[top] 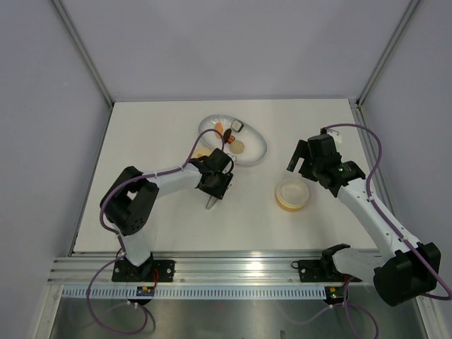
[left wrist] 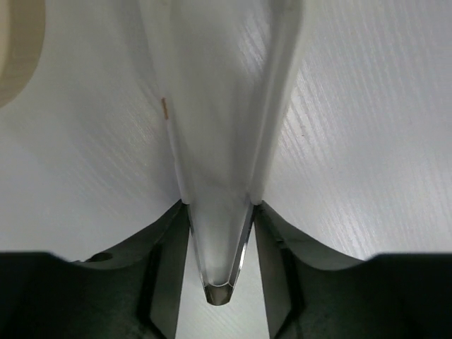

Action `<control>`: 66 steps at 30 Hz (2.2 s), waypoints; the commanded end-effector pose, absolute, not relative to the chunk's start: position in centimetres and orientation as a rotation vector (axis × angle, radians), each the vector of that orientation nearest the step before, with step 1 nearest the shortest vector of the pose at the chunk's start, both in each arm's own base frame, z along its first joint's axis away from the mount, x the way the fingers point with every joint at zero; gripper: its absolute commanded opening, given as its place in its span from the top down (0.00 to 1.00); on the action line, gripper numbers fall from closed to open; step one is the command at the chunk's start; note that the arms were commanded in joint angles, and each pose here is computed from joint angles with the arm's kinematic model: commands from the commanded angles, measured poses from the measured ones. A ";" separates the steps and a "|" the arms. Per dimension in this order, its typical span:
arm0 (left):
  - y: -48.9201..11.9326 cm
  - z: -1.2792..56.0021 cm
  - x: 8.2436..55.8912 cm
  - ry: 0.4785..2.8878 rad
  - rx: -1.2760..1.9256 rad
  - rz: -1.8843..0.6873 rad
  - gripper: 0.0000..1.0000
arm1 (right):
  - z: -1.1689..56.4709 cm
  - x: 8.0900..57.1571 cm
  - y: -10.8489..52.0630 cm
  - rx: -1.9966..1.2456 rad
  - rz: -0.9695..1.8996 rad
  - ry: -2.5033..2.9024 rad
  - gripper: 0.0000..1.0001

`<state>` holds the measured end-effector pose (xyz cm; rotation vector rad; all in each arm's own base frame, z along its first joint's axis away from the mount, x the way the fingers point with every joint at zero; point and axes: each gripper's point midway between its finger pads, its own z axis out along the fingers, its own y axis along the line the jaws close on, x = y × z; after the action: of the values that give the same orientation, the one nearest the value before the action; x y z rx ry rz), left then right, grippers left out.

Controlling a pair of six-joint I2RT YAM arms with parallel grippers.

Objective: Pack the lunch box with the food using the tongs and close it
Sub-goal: Pick up the clamp at the center of the board.

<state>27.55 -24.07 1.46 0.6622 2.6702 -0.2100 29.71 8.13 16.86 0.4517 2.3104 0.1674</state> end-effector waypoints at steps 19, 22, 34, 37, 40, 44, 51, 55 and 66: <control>-23.9 0.6 26.1 2.697 0.605 -0.263 0.62 | 17.2 29.1 7.5 0.496 0.181 2.253 0.01; -24.1 1.2 26.6 2.690 0.611 -0.249 0.76 | 17.1 29.1 7.6 0.502 0.184 2.263 0.01; -22.9 10.7 27.6 2.593 0.652 -0.193 0.86 | 18.6 28.5 6.9 0.515 0.177 2.216 0.00; -22.5 11.7 27.9 2.594 0.651 -0.180 0.81 | 18.8 28.5 6.9 0.519 0.184 2.211 0.01; -22.5 12.6 28.3 2.586 0.636 -0.193 0.74 | 19.0 28.5 6.9 0.519 0.188 2.204 0.01; -22.6 13.0 28.8 2.587 0.624 -0.209 0.69 | 19.2 28.5 6.9 0.520 0.190 2.198 0.01; -22.8 13.3 28.9 2.584 0.613 -0.225 0.62 | 19.0 28.7 7.0 0.523 0.192 2.201 0.01; -22.8 13.5 29.1 2.580 0.603 -0.233 0.59 | 18.9 28.7 7.0 0.520 0.192 2.203 0.01; -23.5 14.7 30.0 2.531 0.561 -0.265 0.63 | 19.1 28.8 7.1 0.521 0.198 2.201 0.01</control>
<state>28.17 -22.19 11.44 0.6038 2.6432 -0.1920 28.24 7.36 17.79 0.4986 2.2478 0.1911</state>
